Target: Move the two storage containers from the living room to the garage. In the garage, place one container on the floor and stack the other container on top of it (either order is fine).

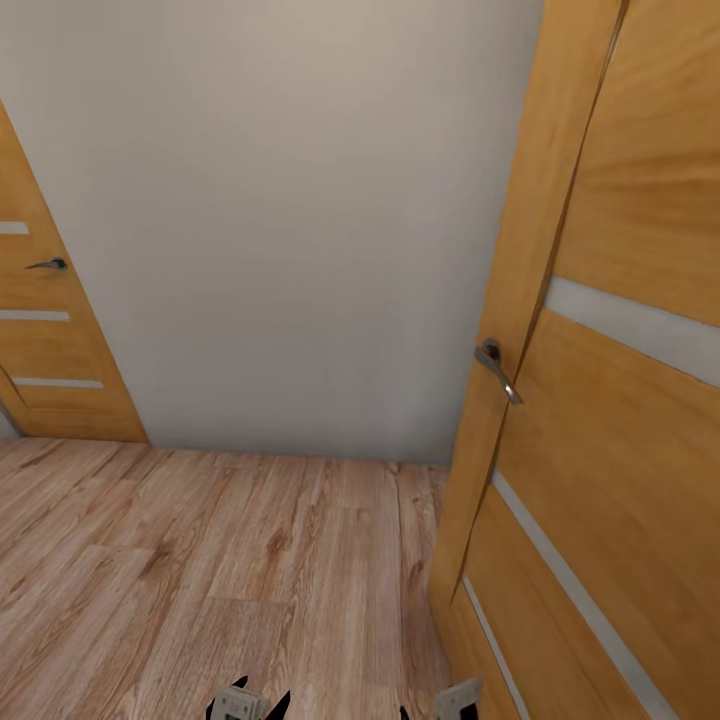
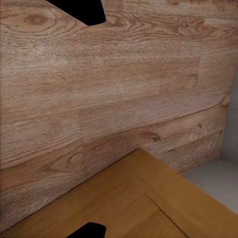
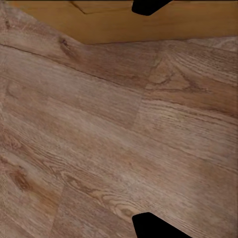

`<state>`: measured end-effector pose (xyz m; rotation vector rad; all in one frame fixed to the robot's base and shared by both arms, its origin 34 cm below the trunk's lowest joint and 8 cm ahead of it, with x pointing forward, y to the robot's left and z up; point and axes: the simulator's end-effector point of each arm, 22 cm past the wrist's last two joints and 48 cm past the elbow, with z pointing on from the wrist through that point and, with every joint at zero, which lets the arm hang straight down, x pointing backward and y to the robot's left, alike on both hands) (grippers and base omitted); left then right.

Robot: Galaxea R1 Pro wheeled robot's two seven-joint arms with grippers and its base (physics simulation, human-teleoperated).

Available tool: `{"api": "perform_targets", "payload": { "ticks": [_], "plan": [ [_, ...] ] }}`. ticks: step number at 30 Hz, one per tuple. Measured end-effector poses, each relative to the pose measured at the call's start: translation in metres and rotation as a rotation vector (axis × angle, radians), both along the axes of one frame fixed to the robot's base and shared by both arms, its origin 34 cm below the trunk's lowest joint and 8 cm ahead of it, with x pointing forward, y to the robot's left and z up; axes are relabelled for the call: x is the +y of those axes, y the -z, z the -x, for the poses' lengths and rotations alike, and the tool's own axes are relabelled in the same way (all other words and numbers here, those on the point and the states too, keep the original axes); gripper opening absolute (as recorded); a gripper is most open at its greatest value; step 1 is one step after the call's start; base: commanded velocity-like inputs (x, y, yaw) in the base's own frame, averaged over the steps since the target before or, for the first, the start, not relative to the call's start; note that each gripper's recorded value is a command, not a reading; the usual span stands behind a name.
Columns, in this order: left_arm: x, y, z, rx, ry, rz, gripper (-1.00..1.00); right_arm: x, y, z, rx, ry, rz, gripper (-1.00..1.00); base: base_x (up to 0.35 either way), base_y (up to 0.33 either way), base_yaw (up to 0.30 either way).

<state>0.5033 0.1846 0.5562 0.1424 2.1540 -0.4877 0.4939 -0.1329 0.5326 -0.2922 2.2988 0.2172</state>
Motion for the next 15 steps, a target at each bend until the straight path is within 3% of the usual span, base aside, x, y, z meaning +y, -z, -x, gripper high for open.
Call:
{"api": "perform_targets", "payload": {
  "ticks": [4,5,8,10,12,15],
  "plan": [
    [0.000,0.000,0.000,0.000,0.000,0.000,1.00,-0.020,-0.014,-0.037,-0.047,0.081,0.021,1.00,0.002,0.000,0.000],
    [0.000,0.000,0.000,0.000,-0.001,0.000,1.00,-0.032,-0.023,-0.057,-0.075,0.127,0.036,1.00,0.001,0.000,0.000],
    [0.000,0.000,0.000,0.000,-0.001,0.000,1.00,-0.054,-0.037,-0.089,-0.114,0.182,0.066,1.00,0.000,0.000,0.000],
    [0.000,0.000,0.000,0.000,-0.002,0.000,1.00,-0.087,-0.048,-0.114,-0.129,0.218,0.114,1.00,0.000,0.000,0.000],
    [0.000,0.000,0.000,0.000,-0.003,0.000,1.00,-0.110,-0.053,-0.127,-0.130,0.236,0.148,1.00,0.000,0.000,0.000],
    [0.001,0.000,0.000,0.000,-0.003,-0.001,1.00,-0.127,-0.060,-0.142,-0.133,0.234,0.177,1.00,0.000,0.000,0.000]
  ]
}}
